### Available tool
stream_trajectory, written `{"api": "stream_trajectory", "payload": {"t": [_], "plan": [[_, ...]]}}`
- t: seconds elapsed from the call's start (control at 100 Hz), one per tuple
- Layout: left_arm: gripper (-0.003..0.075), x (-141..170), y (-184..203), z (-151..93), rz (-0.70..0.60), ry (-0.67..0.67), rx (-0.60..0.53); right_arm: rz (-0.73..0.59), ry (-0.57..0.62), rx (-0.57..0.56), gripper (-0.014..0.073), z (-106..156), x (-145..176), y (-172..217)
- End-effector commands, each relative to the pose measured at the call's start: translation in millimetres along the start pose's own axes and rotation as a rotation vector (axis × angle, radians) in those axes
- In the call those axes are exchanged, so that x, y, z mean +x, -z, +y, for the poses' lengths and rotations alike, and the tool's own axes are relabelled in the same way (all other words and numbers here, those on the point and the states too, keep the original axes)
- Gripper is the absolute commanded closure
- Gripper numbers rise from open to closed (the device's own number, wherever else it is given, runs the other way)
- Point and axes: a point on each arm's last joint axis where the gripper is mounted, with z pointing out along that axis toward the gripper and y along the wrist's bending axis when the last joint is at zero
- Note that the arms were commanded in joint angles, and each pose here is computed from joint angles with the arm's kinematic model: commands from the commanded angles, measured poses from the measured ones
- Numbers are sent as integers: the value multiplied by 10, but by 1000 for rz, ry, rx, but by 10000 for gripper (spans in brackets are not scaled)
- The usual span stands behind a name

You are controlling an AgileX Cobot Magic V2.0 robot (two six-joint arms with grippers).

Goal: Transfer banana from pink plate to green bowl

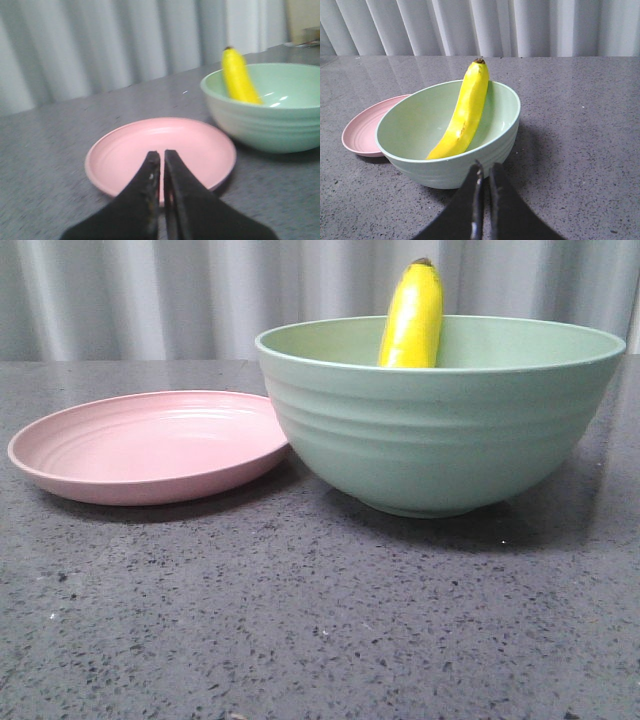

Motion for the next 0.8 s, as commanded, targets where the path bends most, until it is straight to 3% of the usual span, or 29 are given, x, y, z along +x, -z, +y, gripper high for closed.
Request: {"api": "stream_trajectory", "payload": {"t": [0.0,0.36,0.55,0.79], "plan": [[741,-60,25,90,-92,17,-117,-82,18,7,662,3,-128,16],[741,457,212,223,-99,17,-440,-82,18,7,662,3,-128,16],[741,648,246,199,103,64,-460,-80,17,7,662,3,-128,11],[741,646,246,200,98,63,-461,-80,17,7,662,3,-128,11]]}}
